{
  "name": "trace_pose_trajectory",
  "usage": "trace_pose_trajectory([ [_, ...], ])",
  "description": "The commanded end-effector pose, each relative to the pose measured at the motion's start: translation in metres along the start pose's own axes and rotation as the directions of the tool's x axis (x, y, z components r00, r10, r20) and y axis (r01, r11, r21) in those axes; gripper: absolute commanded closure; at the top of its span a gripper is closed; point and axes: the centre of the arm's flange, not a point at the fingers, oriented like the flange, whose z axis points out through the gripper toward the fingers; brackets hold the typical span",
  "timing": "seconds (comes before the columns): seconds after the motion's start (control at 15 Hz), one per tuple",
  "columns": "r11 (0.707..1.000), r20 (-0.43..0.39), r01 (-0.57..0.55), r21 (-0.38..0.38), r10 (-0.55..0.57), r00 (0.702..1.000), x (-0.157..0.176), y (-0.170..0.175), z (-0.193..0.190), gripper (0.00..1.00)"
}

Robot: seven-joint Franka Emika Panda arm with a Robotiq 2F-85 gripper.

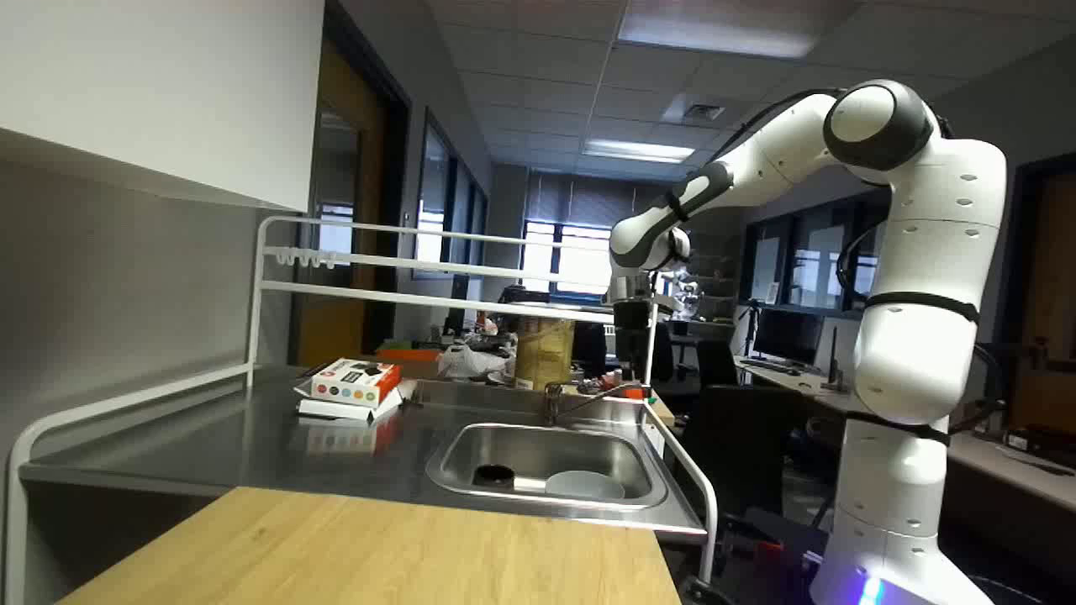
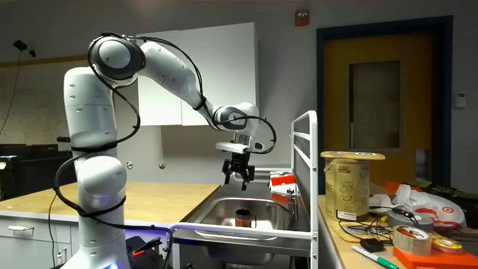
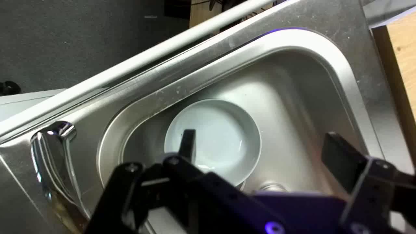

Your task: Remove the cup from the sink basin and put it on the sink countertop

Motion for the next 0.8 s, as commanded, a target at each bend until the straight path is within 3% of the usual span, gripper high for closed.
trace_pose_trajectory([
  [0.0, 1.000, -0.001, 0.000, -0.001, 0.000, 1.000, 0.0003, 0.0001, -0.0002, 0.00],
  [0.73, 1.000, 0.003, -0.030, -0.007, 0.030, 1.000, 0.0044, 0.0036, -0.0024, 0.00],
])
